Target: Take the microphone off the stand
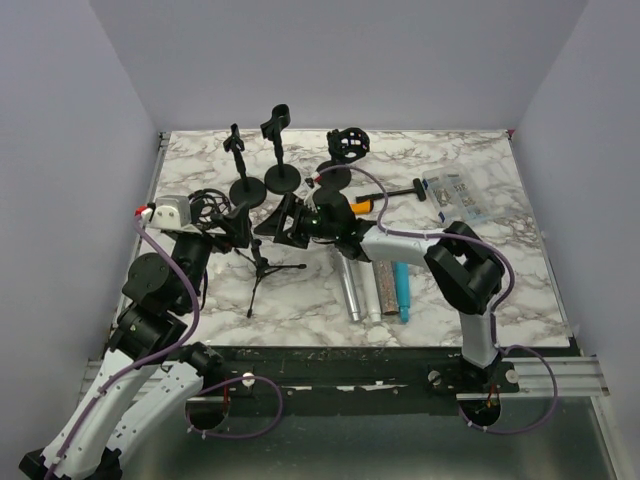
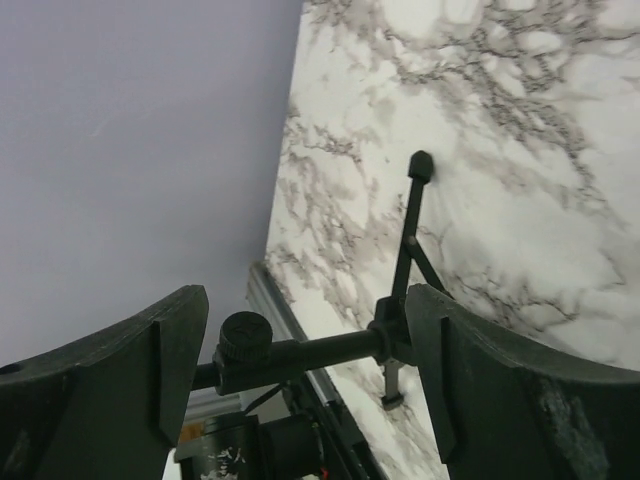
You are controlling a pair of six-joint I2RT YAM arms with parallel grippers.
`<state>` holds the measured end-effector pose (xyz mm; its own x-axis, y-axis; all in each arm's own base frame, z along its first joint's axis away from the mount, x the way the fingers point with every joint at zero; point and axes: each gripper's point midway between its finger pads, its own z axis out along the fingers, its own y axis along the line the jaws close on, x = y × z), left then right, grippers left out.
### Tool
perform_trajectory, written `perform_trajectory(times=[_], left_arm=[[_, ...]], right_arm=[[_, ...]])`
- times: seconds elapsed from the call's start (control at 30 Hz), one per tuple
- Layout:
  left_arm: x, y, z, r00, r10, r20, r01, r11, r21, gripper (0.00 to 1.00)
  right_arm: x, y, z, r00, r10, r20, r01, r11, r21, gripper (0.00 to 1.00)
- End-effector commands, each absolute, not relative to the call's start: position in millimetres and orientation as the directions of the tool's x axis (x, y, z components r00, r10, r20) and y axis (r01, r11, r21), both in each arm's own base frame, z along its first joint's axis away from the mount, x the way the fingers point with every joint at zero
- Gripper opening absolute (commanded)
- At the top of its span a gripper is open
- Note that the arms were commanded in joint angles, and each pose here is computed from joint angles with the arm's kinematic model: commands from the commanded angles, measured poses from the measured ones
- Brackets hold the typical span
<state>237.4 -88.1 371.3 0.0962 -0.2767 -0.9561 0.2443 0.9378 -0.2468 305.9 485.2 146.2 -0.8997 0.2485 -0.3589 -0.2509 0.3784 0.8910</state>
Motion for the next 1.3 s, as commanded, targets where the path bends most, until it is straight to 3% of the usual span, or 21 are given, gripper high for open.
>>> perform_trajectory(times=[0.0, 0.2, 0.37, 0.57, 0.63, 0.7, 0.73, 0.83, 1.0, 1.27], left_arm=[[240, -89, 372, 0.099, -0.289, -0.952, 0.241, 0.935, -0.259, 0.98], [239, -90, 373, 0.099, -0.289, -0.952, 0.25, 0.934, -0.257, 0.98], [241, -94, 372, 0.083, -0.279, -0.957, 0.263, 0.932, -0.249, 0.98], [245, -96, 367, 0.065, -0.263, -0.963, 0.253, 0.937, -0.239, 0.99], [246, -96, 367, 0.064, -0.262, -0.963, 0.252, 0.938, -0.239, 0.99], [247, -97, 365, 0.056, -0.257, -0.965, 0.25, 0.939, -0.236, 0.98], [248, -98, 364, 0.052, -0.255, -0.966, 0.248, 0.94, -0.235, 0.99], [252, -97, 359, 0.037, -0.246, -0.969, 0.229, 0.946, -0.232, 0.99], [254, -97, 356, 0.017, -0.242, -0.97, 0.219, 0.948, -0.233, 0.99], [247, -103, 332, -0.159, -0.305, -0.939, 0.178, 0.927, -0.331, 0.98]], right_arm=[[308, 464, 148, -0.897, 0.214, -0.386, -0.231, 0.517, 0.824, 0.88], [302, 467, 171, -0.906, 0.224, -0.359, -0.223, 0.468, 0.855, 0.88], [295, 482, 155, -0.931, 0.191, -0.31, -0.198, 0.448, 0.872, 0.84], [290, 486, 122, -0.946, 0.194, -0.26, -0.162, 0.413, 0.896, 0.49], [291, 487, 114, -0.947, 0.197, -0.254, -0.158, 0.403, 0.901, 0.28], [291, 486, 104, -0.949, 0.194, -0.248, -0.152, 0.409, 0.9, 0.19], [292, 484, 100, -0.949, 0.195, -0.248, -0.15, 0.412, 0.899, 0.19], [293, 481, 103, -0.944, 0.198, -0.265, -0.166, 0.407, 0.898, 0.42], [296, 476, 138, -0.92, 0.2, -0.338, -0.238, 0.402, 0.884, 0.65], [290, 444, 189, -0.86, 0.23, -0.455, -0.316, 0.46, 0.83, 0.78]])
